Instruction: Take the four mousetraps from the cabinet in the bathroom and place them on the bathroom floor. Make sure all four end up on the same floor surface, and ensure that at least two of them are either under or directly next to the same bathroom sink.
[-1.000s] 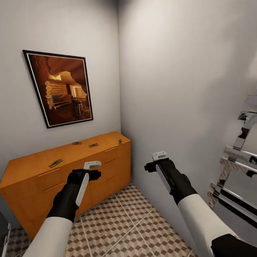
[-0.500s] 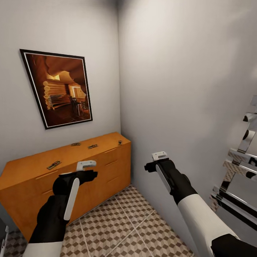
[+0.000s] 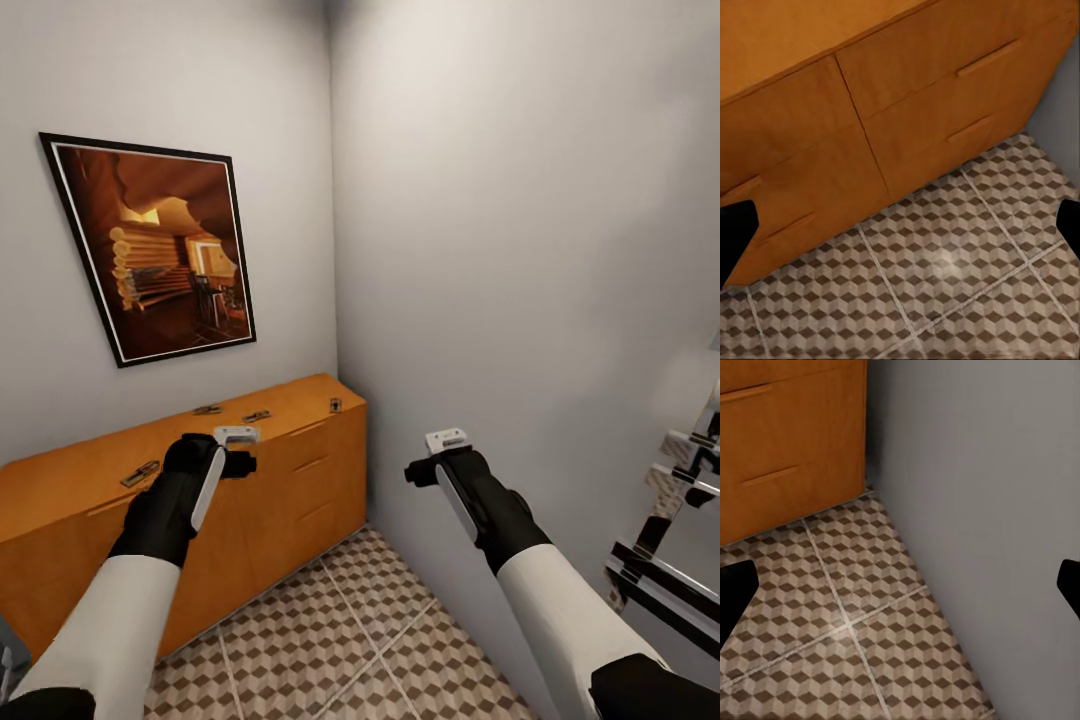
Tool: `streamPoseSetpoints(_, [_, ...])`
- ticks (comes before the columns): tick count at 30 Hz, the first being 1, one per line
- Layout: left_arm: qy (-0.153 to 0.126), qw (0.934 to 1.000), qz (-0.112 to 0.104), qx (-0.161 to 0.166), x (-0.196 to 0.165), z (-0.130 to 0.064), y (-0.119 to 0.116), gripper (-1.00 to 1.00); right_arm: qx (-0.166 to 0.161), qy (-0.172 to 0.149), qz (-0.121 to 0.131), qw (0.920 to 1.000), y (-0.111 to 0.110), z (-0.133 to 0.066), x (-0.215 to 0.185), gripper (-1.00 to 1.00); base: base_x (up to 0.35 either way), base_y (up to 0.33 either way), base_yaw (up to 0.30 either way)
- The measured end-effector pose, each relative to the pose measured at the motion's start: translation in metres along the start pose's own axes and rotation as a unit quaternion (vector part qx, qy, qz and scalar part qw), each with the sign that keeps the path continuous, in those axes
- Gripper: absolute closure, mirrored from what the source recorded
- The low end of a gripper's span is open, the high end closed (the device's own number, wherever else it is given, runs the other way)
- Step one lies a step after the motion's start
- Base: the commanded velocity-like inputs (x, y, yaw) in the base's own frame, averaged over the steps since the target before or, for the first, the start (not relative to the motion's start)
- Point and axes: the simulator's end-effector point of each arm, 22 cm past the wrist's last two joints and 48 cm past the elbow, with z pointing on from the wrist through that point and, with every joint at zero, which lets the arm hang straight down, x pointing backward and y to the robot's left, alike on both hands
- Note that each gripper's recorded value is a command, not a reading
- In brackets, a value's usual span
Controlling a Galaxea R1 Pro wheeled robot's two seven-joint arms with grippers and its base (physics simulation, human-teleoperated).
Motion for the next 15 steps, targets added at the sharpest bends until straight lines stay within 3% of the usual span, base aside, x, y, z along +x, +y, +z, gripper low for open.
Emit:
streamPoseSetpoints(3, [0.008, 1.0, 0.001, 0.004, -0.01, 0.004, -0.001, -1.0, 0.0, 0.001, 0.0, 1.0, 0.001, 0.0, 0.001, -1.0, 0.007, 0.0, 0.0])
streamPoseSetpoints(8, [-0.005, 1.0, 0.0, 0.008, -0.039, -0.002, 0.0, -1.0, 0.0, 0.001, 0.0, 1.0, 0.0, 0.0, 0.001, -1.0, 0.001, 0.0, 0.0])
streamPoseSetpoints(15, [-0.008, 0.9999, -0.002, -0.008, -0.046, -0.003, 0.022, -1.0, -0.003, 0.001, 0.0, 1.0, 0.003, 0.0, 0.001, -1.0, 0.038, 0.0, 0.0])
